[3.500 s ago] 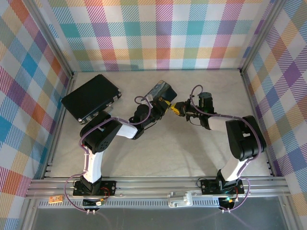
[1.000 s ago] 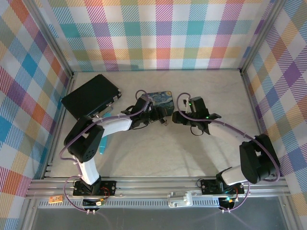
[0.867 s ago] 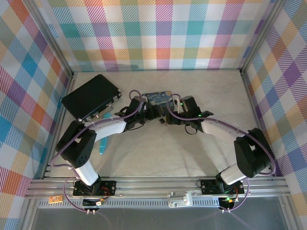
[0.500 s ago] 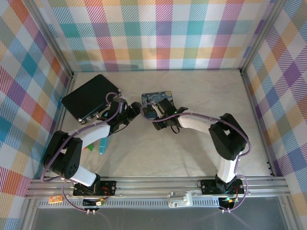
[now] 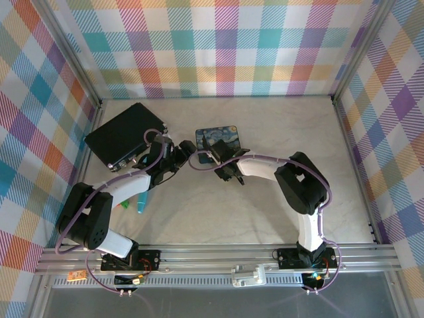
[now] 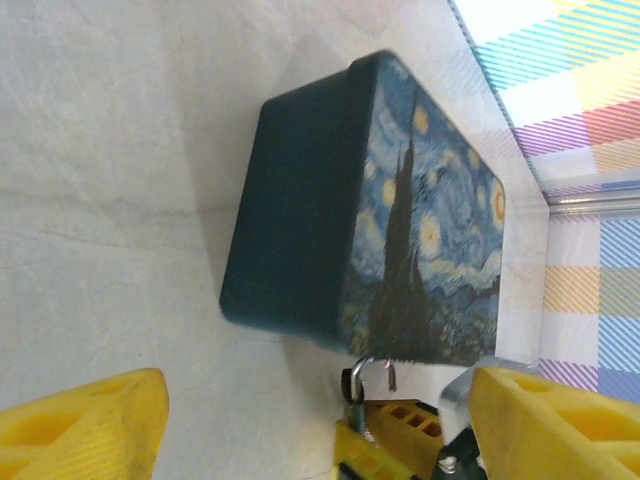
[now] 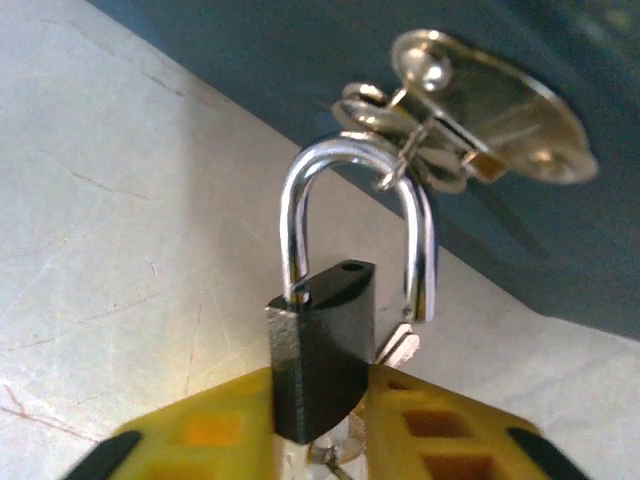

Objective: Unlock the padlock with the key

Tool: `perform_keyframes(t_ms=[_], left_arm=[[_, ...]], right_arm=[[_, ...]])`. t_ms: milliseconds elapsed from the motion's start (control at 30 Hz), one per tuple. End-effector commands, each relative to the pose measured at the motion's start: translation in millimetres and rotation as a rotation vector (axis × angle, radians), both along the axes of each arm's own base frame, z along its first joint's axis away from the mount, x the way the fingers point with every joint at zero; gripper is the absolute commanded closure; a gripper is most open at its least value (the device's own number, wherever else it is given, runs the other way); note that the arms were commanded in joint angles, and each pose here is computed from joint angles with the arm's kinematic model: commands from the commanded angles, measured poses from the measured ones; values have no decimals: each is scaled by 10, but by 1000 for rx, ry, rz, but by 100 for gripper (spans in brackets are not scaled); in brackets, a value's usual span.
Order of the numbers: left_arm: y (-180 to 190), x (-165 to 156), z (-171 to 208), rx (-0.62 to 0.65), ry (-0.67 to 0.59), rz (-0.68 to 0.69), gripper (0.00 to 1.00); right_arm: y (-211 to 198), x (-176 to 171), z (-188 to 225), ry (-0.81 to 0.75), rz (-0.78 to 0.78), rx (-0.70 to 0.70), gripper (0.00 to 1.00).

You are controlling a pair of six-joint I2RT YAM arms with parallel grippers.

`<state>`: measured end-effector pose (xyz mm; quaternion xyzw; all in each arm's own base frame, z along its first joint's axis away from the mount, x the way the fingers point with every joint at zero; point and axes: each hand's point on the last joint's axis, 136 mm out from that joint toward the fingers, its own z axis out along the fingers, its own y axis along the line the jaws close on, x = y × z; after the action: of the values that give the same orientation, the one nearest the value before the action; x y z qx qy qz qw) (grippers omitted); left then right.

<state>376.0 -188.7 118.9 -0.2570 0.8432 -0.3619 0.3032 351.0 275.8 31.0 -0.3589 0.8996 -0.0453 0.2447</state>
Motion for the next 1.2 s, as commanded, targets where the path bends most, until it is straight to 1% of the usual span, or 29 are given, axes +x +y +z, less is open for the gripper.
perform_keyframes(t_ms=[0, 67, 167, 233, 367, 433, 567, 700, 800, 867, 933, 1100, 1167], left_arm=[[-40, 11, 138, -53, -48, -15, 23], [-86, 7, 144, -79, -58, -33, 24], [-153, 9, 122, -105, -66, -58, 27], [-209, 8, 112, -121, -71, -79, 28], [-355, -3, 62, -146, -73, -121, 33], [-423, -8, 24, -157, -68, -129, 35], [-542, -9, -53, -182, -61, -133, 41], [-678, -21, -145, -183, -47, -147, 53], [-745, -20, -216, -197, -39, -142, 64], [-774, -31, -275, -200, -27, -137, 68], [-806, -45, -317, -202, -16, -141, 71], [-868, -95, -406, -193, 10, -145, 74], [-875, -89, -419, -194, 12, -142, 77]], right_arm=[[45, -86, -12, 22, 60, 18, 85], [91, -119, -3, 28, 96, 41, 90], [152, -122, 37, 12, 160, 55, 95], [210, -129, 85, 14, 213, 76, 96], [334, -180, 141, 67, 297, 138, 100], [365, -187, 172, 104, 308, 175, 100], [407, -210, 279, 209, 296, 304, 100], [428, -221, 324, 279, 279, 397, 100], [429, -220, 295, 297, 268, 413, 100], [427, -229, 255, 308, 264, 411, 100], [423, -221, 239, 309, 259, 411, 100], [441, -211, 245, 304, 267, 417, 100], [439, -203, 243, 302, 266, 418, 100]])
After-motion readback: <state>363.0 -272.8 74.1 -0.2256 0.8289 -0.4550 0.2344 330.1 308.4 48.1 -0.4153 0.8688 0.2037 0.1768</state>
